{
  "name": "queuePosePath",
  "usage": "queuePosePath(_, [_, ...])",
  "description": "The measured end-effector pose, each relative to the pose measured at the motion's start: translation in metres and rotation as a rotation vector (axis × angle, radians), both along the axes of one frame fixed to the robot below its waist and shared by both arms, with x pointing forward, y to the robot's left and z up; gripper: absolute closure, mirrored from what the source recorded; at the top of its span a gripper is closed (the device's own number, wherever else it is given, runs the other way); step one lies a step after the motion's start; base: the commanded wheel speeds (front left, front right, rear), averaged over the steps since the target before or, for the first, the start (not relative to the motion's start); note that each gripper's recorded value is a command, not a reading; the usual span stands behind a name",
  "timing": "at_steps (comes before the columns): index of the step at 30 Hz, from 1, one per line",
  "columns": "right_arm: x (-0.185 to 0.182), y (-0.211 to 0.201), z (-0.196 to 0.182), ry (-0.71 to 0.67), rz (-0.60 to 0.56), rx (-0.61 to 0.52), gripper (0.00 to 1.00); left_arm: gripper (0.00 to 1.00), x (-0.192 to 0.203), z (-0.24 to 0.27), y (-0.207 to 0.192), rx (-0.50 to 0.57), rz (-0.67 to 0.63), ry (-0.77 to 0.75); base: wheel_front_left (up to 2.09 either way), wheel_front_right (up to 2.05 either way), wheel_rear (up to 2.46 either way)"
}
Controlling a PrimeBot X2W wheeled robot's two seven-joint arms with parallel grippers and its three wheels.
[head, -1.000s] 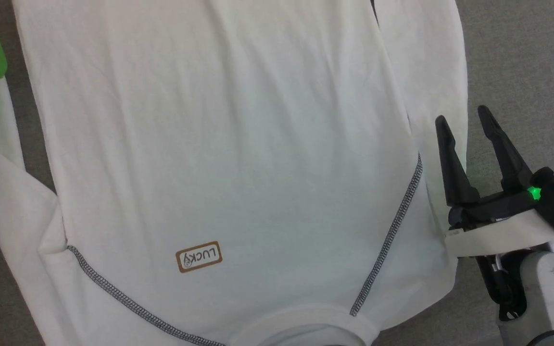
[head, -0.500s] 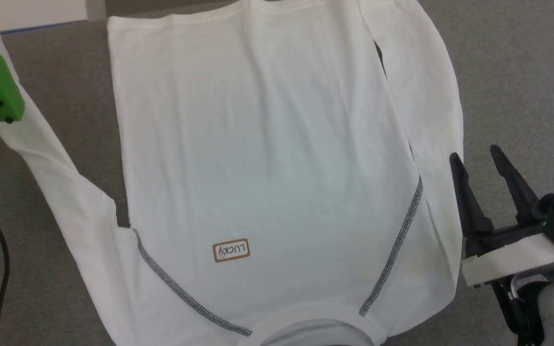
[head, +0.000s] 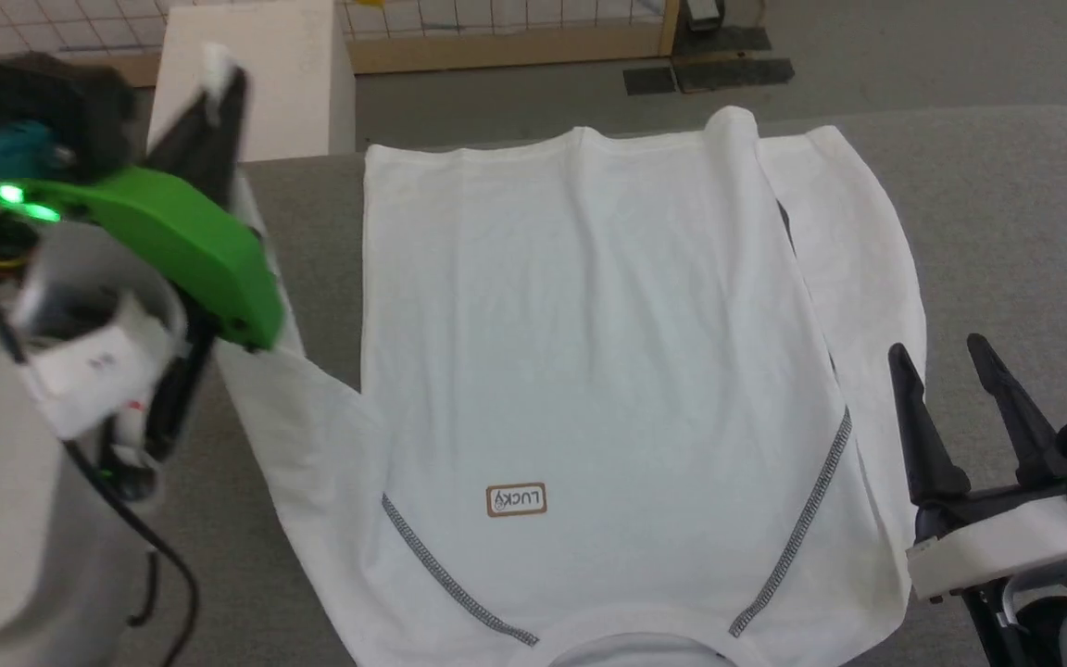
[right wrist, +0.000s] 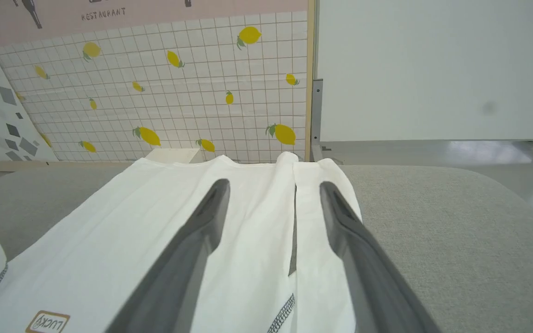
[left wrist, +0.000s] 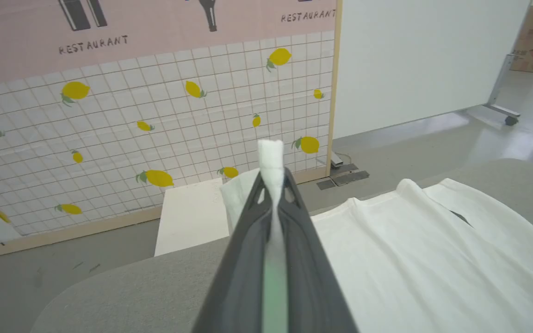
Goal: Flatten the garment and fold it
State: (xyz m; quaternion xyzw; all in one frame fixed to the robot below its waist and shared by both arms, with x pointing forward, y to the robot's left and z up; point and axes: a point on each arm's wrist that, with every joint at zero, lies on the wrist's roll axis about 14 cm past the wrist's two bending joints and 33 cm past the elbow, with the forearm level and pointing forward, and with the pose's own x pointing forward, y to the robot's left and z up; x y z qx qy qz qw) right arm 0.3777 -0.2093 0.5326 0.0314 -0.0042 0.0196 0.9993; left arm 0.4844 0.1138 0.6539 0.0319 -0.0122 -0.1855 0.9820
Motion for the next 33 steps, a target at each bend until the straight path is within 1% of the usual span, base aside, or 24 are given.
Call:
queuePosePath(4, [-0.001, 0.008, 0.008, -0.021, 0.022, 0.005, 0.00, 1.00, -0.035, -0.009, -0.050, -0.029, -0.145, 0.028, 0.00, 0.00, 0.00])
queuePosePath(5, [-0.001, 0.011, 0.010, -0.026, 0.033, 0.007, 0.00, 1.00, -0.051, -0.020, -0.079, -0.060, -0.219, 0.061, 0.00, 0.00, 0.00])
queuePosePath(8, [0.000, 0.014, 0.011, -0.028, 0.039, 0.010, 0.00, 1.00, -0.067, -0.041, -0.115, -0.109, -0.302, 0.123, 0.00, 0.00, 0.00])
queuePosePath(11, [-0.001, 0.015, 0.010, -0.023, 0.041, 0.012, 0.00, 1.00, -0.083, -0.077, -0.152, -0.121, -0.393, 0.228, 0.00, 0.00, 0.00])
queuePosePath(12, [-0.002, 0.015, 0.009, -0.020, 0.040, 0.012, 0.00, 1.00, -0.089, -0.094, -0.165, -0.109, -0.426, 0.274, 0.00, 0.00, 0.00])
queuePosePath(16, [-0.004, 0.010, 0.005, -0.006, 0.025, 0.012, 0.00, 1.00, -0.112, -0.155, -0.194, -0.034, -0.510, 0.434, 0.00, 0.00, 0.00])
queuePosePath(20, [-0.007, 0.005, -0.001, 0.014, 0.009, 0.014, 0.00, 1.00, -0.136, -0.202, -0.209, 0.043, -0.581, 0.551, 0.00, 0.00, 0.00])
queuePosePath(24, [-0.009, -0.001, -0.008, 0.036, -0.010, 0.018, 0.00, 1.00, -0.160, -0.234, -0.218, 0.103, -0.650, 0.636, 0.00, 0.00, 0.00])
queuePosePath(25, [-0.010, -0.002, -0.010, 0.042, -0.013, 0.018, 0.00, 0.54, -0.166, -0.241, -0.219, 0.111, -0.668, 0.662, 0.00, 0.00, 0.00])
queuePosePath(26, [-0.010, -0.002, -0.011, 0.047, -0.014, 0.020, 0.00, 0.00, -0.173, -0.245, -0.221, 0.104, -0.685, 0.694, 0.00, 0.00, 0.00])
queuePosePath(28, [-0.011, -0.003, -0.014, 0.053, -0.014, 0.023, 0.00, 0.00, -0.184, -0.248, -0.226, 0.092, -0.720, 0.742, 0.00, 0.00, 0.00])
queuePosePath(30, [-0.010, -0.003, -0.015, 0.057, -0.012, 0.022, 0.00, 0.00, -0.188, -0.244, -0.230, 0.048, -0.733, 0.764, 0.00, 0.00, 0.00])
queuePosePath(32, [-0.009, -0.003, -0.017, 0.069, -0.006, 0.015, 0.00, 0.00, -0.182, -0.231, -0.233, -0.031, -0.726, 0.751, 0.00, 0.00, 0.00])
queuePosePath(33, [-0.009, -0.003, -0.018, 0.074, -0.005, 0.013, 0.00, 0.00, -0.175, -0.220, -0.233, -0.087, -0.709, 0.727, 0.00, 0.00, 0.00])
